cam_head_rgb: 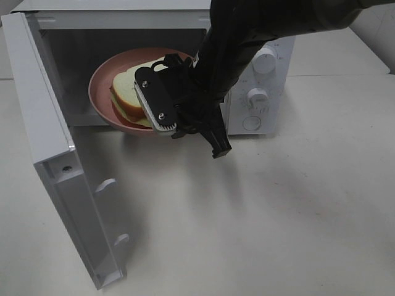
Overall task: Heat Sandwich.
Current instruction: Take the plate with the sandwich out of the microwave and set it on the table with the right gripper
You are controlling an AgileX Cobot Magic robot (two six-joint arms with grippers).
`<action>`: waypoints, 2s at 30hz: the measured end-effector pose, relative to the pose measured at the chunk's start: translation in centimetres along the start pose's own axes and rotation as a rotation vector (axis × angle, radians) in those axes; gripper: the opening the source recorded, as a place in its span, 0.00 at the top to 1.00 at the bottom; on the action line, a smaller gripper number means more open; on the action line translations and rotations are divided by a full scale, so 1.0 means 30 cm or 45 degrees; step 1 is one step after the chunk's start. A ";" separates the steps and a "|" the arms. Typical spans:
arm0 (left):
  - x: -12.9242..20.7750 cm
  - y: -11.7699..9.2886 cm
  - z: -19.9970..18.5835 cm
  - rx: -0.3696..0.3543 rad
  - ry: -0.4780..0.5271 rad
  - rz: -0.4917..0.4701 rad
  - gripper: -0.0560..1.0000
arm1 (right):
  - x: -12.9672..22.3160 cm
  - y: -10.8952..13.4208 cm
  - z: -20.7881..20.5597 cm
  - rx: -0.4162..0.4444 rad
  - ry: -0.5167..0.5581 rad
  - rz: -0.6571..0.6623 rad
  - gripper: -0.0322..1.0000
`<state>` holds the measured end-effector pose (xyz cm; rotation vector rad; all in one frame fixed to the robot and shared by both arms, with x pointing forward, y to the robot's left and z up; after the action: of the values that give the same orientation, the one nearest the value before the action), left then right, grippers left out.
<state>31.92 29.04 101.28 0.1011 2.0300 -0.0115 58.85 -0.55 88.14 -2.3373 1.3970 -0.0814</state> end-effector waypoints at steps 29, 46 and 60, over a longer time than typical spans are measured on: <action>0.000 0.000 0.000 0.000 0.000 0.000 0.01 | 0.029 0.291 -0.232 -0.029 0.007 -0.011 0.94; 0.000 0.000 0.000 0.000 0.000 0.000 0.01 | 0.061 0.483 -0.350 -0.003 0.015 0.086 0.94; 0.000 0.000 0.000 0.000 0.000 0.000 0.01 | 0.157 0.629 -0.413 0.027 0.160 0.269 0.94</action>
<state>31.92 29.04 101.28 0.1011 2.0300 -0.0115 42.33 -16.27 91.58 -2.1861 1.6869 -0.1833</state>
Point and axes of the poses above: a point on each arm's last joint axis where the gripper is mounted, z pointing out along that axis toward the gripper, y along the wrist's bending axis when the last joint is at zero, x = y × z, the point moved 10 cm from there along z, pointing out along that axis toward the gripper, and after that the axes turned 1 degree about z, right-handed, at the moved point
